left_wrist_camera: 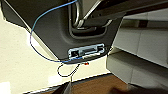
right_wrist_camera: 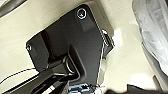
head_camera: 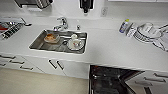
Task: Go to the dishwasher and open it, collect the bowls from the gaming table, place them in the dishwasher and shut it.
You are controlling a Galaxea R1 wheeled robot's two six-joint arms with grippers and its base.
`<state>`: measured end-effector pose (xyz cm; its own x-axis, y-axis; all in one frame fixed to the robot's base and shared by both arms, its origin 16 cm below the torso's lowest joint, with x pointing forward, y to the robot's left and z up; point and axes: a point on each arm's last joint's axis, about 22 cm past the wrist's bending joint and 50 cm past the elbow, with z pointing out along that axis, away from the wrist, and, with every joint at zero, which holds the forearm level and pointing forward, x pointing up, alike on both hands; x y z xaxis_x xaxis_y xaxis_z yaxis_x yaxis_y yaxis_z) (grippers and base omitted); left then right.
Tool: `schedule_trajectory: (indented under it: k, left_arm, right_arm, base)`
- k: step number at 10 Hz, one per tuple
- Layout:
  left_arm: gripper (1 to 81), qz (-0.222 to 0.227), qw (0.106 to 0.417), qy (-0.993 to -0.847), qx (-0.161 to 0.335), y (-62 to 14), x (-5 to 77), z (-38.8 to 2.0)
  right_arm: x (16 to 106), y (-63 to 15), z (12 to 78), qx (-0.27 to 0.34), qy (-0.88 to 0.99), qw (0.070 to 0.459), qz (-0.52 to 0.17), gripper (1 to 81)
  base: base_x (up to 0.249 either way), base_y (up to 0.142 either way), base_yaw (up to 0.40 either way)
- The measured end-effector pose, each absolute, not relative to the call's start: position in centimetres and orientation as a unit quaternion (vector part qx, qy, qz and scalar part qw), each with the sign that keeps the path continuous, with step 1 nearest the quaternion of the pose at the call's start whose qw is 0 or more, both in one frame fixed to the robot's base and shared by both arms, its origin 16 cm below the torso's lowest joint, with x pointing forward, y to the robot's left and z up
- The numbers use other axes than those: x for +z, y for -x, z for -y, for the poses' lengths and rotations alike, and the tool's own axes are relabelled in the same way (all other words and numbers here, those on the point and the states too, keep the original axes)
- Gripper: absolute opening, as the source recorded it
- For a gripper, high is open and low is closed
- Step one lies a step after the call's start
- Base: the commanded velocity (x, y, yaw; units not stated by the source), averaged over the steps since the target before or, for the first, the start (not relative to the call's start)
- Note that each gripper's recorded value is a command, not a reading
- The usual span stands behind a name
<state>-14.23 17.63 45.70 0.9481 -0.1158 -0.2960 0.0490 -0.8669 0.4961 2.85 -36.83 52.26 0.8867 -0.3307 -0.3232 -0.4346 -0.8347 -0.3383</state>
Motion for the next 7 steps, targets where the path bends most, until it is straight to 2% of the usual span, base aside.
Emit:
schedule_trajectory:
  k: [2,5,7]
  left_arm:
    - [81.1,0.021,0.257,-0.955,-0.148,12.3,45.0,-17.6]
    - [81.1,0.026,0.257,-0.957,-0.13,9.5,43.8,-17.6]
    - [81.1,0.03,0.257,-0.959,-0.12,8.0,43.1,-17.6]
  right_arm:
    - [51.8,-1.6,37.4,0.116,0.952,0.197,-0.202,81.1]
    - [49.3,-3.3,32.7,0.089,0.948,0.225,-0.209,81.1]
    - [48.2,-5.1,31.9,0.075,0.948,0.23,-0.208,81.1]
  base:
    - [0.0,0.0,0.0]
    - [0.0,0.0,0.0]
    - [0.0,0.0,0.0]
